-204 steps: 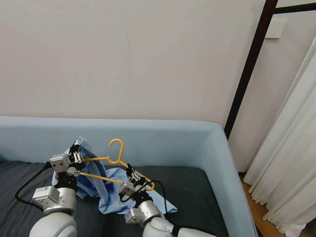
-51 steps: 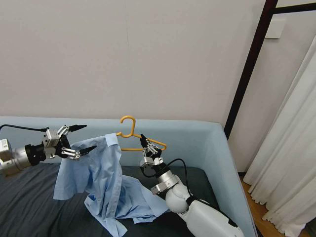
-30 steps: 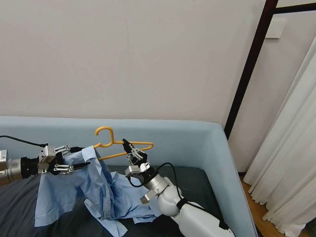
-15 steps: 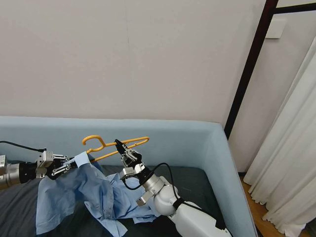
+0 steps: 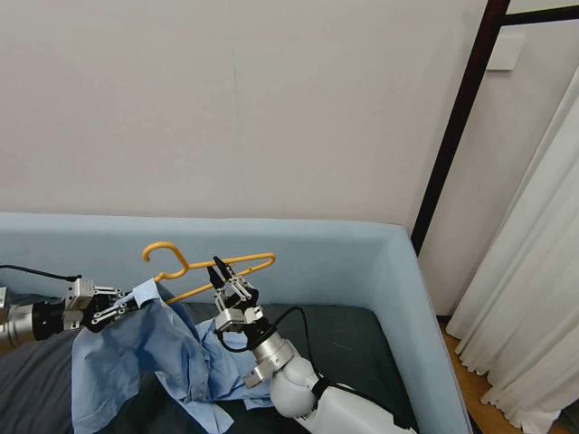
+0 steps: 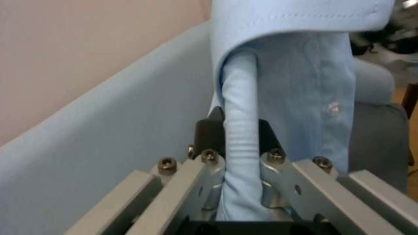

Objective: Pick up the clothes from the sofa and hang them on the clothes hanger.

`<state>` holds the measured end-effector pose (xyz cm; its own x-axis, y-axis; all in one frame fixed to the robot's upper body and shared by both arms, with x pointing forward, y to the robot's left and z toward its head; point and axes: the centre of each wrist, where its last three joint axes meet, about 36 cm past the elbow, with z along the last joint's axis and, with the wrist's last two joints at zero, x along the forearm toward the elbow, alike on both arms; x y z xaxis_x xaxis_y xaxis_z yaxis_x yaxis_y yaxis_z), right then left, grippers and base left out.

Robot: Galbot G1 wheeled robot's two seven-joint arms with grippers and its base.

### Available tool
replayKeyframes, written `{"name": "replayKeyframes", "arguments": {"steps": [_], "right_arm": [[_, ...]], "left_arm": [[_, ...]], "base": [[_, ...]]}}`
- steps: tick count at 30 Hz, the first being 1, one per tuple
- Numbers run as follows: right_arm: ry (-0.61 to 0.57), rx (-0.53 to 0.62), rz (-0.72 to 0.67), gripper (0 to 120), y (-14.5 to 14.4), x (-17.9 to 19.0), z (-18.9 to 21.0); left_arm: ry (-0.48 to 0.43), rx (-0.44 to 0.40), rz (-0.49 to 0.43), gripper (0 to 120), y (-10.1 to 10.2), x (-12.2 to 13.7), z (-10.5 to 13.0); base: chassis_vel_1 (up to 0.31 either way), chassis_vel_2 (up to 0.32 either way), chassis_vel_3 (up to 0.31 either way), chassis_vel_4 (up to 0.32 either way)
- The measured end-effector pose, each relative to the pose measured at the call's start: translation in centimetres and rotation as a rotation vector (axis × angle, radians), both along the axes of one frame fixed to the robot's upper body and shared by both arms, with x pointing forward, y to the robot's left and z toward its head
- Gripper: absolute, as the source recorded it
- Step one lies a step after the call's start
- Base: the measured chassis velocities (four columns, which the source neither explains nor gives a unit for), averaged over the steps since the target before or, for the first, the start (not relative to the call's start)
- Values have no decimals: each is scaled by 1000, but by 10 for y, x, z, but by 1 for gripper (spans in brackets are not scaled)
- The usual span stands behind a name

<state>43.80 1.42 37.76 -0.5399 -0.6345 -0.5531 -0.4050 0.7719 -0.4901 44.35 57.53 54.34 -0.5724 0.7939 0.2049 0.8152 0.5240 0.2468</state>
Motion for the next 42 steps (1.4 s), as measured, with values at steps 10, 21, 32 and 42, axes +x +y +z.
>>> {"name": "replayKeyframes", "arguments": {"steps": [10, 21, 32, 42], "right_arm": [[293, -37, 183, 79, -42, -26, -43], [762, -331, -154, 100, -73, -1, -77], [863, -417, -160, 100, -49, 59, -98], [841, -538, -227, 100, -37, 63, -129]], "left_arm": [[-5, -18, 73, 1, 12, -2, -9], [-9, 18, 66, 1, 11, -3, -7], [36, 97, 76, 1, 31, -12, -31], [71, 142, 67, 1, 40, -25, -61]], "base": [[0, 0, 0, 0], [0, 0, 0, 0], [0, 0, 0, 0], [0, 0, 0, 0]]}}
